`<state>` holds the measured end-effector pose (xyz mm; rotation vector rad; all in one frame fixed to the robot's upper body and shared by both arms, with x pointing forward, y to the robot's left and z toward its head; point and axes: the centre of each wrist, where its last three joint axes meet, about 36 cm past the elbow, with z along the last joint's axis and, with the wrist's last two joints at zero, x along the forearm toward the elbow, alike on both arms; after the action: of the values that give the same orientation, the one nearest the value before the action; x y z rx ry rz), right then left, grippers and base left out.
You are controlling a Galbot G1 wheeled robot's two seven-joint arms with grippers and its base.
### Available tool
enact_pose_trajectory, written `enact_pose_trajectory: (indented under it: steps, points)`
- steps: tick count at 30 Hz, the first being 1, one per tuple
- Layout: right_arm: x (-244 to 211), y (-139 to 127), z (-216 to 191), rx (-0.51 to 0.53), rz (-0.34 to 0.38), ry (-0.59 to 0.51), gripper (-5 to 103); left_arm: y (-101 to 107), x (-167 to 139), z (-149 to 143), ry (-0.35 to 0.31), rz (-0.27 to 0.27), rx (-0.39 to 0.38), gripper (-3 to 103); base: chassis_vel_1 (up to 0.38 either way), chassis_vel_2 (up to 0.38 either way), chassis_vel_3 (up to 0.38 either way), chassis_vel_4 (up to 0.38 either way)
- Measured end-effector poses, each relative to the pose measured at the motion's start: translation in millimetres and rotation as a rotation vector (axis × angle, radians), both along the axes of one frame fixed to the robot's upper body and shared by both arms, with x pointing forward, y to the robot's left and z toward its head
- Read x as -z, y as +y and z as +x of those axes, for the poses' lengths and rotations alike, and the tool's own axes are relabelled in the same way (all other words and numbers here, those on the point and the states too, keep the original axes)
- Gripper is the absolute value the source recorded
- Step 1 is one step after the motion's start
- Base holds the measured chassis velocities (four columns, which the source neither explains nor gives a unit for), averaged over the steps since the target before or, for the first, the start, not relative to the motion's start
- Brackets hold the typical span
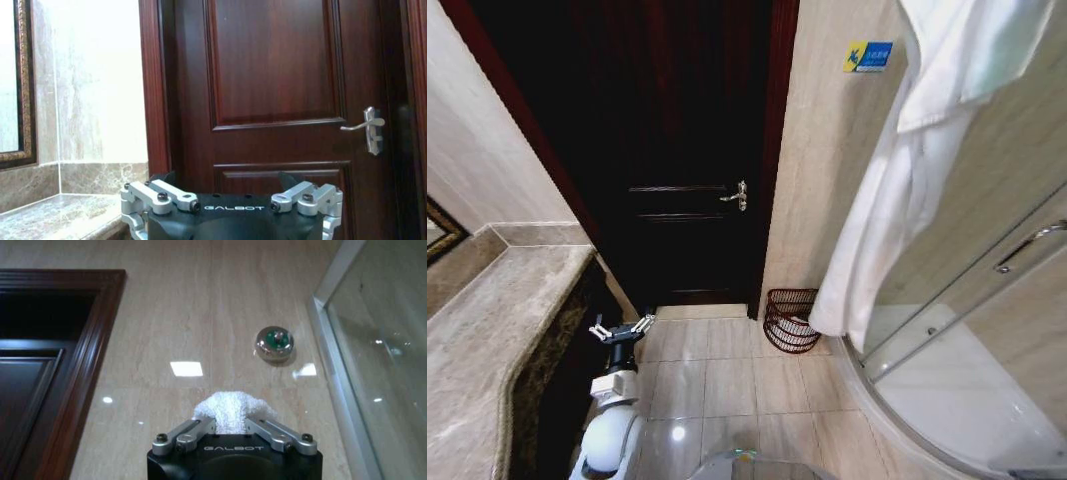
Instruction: Discard the used towel into the hamper.
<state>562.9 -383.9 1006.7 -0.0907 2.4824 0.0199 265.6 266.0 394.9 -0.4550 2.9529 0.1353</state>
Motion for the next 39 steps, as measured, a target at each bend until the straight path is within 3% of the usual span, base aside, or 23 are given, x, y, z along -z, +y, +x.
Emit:
enact_pose_trajectory:
  steps: [6, 14, 39]
  points:
    - [-2.6, 14.7, 21.7, 0.0, 0.016, 0.012, 6, 1.2, 0.7, -0.2, 0.002, -0.002, -0.002, 100, 0.0, 0.0, 0.0, 0.0]
    - [37.5, 30.7, 69.3, 0.044, 0.015, 0.088, 6, 7.8, -0.2, -3.0, 0.003, -0.001, -0.009, 100, 0.0, 0.0, 0.0, 0.0]
    - [22.6, 32.7, 48.6, 0.028, -0.02, 0.073, 6, 3.4, 8.6, 7.3, 0.016, -0.016, 0.013, 100, 0.0, 0.0, 0.0, 0.0]
